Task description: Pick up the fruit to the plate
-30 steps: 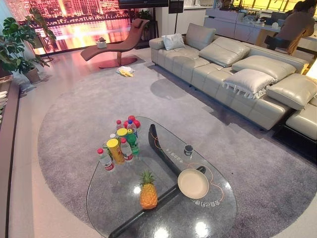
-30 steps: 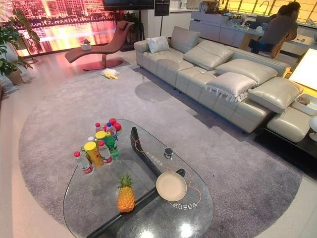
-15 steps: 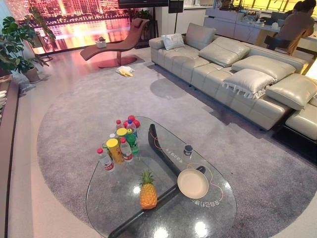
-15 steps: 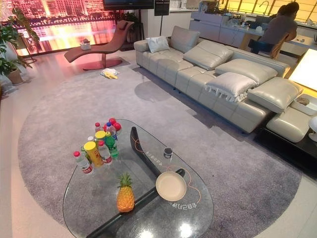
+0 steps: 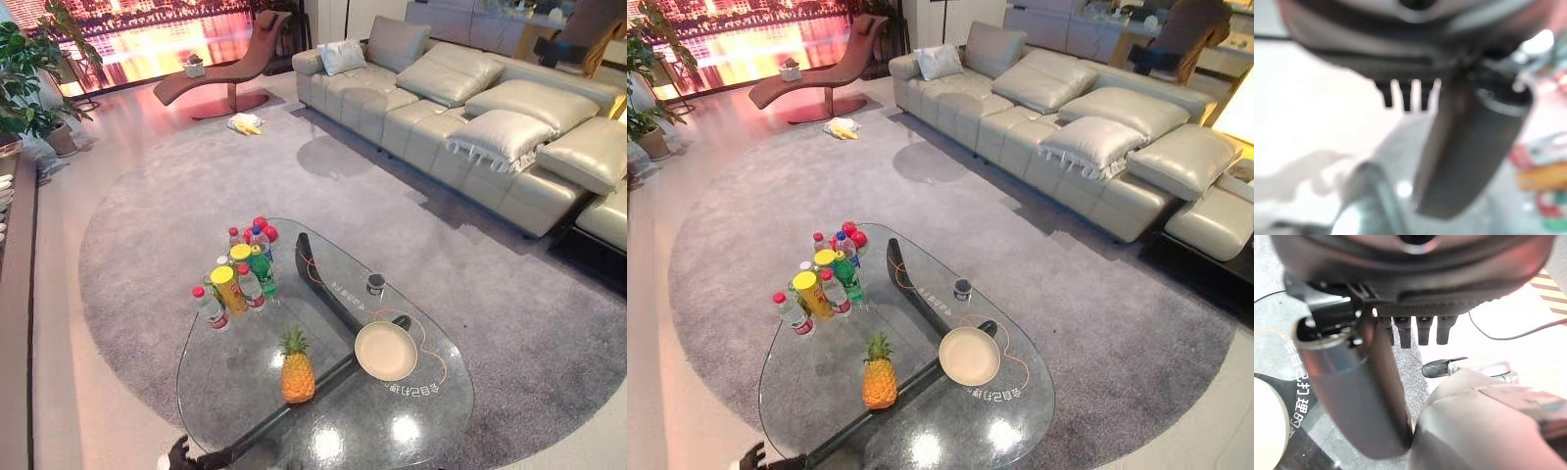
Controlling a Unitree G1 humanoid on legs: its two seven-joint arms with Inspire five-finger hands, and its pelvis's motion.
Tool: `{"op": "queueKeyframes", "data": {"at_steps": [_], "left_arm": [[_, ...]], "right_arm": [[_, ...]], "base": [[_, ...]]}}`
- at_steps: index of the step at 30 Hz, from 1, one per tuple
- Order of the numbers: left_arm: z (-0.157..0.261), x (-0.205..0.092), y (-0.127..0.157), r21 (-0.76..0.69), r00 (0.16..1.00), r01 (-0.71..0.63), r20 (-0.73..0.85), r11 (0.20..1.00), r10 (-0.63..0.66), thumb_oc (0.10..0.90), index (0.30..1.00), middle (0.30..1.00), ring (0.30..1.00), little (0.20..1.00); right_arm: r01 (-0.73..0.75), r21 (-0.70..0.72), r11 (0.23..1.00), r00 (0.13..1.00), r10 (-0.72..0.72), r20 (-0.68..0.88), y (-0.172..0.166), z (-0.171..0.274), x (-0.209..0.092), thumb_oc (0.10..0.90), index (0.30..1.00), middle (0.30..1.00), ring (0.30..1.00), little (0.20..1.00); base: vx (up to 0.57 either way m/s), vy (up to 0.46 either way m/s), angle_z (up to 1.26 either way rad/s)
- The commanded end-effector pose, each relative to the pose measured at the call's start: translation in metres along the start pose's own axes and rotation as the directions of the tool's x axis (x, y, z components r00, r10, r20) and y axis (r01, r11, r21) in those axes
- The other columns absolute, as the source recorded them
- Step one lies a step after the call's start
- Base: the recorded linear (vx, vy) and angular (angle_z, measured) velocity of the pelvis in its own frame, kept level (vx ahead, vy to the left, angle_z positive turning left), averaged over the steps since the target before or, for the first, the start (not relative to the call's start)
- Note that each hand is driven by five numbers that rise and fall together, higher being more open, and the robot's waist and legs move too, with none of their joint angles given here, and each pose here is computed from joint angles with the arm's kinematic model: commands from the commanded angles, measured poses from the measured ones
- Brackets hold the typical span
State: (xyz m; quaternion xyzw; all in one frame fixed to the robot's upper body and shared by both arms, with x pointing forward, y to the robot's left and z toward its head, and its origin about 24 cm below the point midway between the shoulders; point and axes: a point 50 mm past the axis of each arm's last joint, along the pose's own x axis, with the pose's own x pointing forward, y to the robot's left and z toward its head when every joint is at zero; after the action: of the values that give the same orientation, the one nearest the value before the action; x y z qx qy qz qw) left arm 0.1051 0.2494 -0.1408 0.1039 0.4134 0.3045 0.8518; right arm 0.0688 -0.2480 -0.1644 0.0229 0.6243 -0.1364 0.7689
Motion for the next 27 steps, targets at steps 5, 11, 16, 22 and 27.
{"op": "queueKeyframes", "data": {"at_steps": [5, 11, 16, 22, 27], "left_arm": [[0.112, 0.008, -0.006, -0.077, 0.883, -0.083, 0.457, 0.994, 0.109, 0.800, 0.900, 0.900, 0.900, 0.900], [0.172, -0.011, -0.010, -0.088, 0.741, -0.005, 0.668, 0.996, 0.063, 0.800, 0.900, 0.900, 0.900, 0.900], [0.211, -0.029, -0.020, -0.067, 0.661, 0.130, 0.749, 0.989, -0.036, 0.800, 0.900, 0.900, 0.900, 0.900], [0.249, -0.051, -0.028, -0.060, 0.596, 0.340, 0.785, 0.938, -0.166, 0.800, 0.900, 0.900, 0.900, 0.900], [0.270, -0.067, -0.028, -0.075, 0.544, 0.431, 0.816, 0.899, -0.193, 0.800, 0.900, 0.900, 0.900, 0.900]], "right_arm": [[0.070, -0.060, 0.996, 0.995, -0.074, -0.060, -0.023, -0.014, -0.003, 0.800, 0.900, 0.900, 0.900, 0.900], [0.065, -0.044, 0.997, 0.998, -0.065, -0.004, -0.024, -0.005, -0.003, 0.800, 0.900, 0.900, 0.900, 0.900], [0.060, -0.049, 0.997, 0.998, -0.058, 0.036, -0.021, 0.008, -0.002, 0.800, 0.900, 0.900, 0.900, 0.900], [0.039, -0.068, 0.997, 0.995, -0.033, 0.091, -0.014, 0.027, -0.002, 0.800, 0.900, 0.900, 0.900, 0.900], [0.028, -0.058, 0.998, 0.992, -0.021, 0.123, -0.008, 0.033, -0.003, 0.800, 0.900, 0.900, 0.900, 0.900]], "base": [[-0.03, 0.017, 0.00], [-0.07, 0.002, 0.02], [-0.05, -0.010, 0.01], [-0.03, -0.027, -0.01], [-0.05, -0.022, 0.00]]}}
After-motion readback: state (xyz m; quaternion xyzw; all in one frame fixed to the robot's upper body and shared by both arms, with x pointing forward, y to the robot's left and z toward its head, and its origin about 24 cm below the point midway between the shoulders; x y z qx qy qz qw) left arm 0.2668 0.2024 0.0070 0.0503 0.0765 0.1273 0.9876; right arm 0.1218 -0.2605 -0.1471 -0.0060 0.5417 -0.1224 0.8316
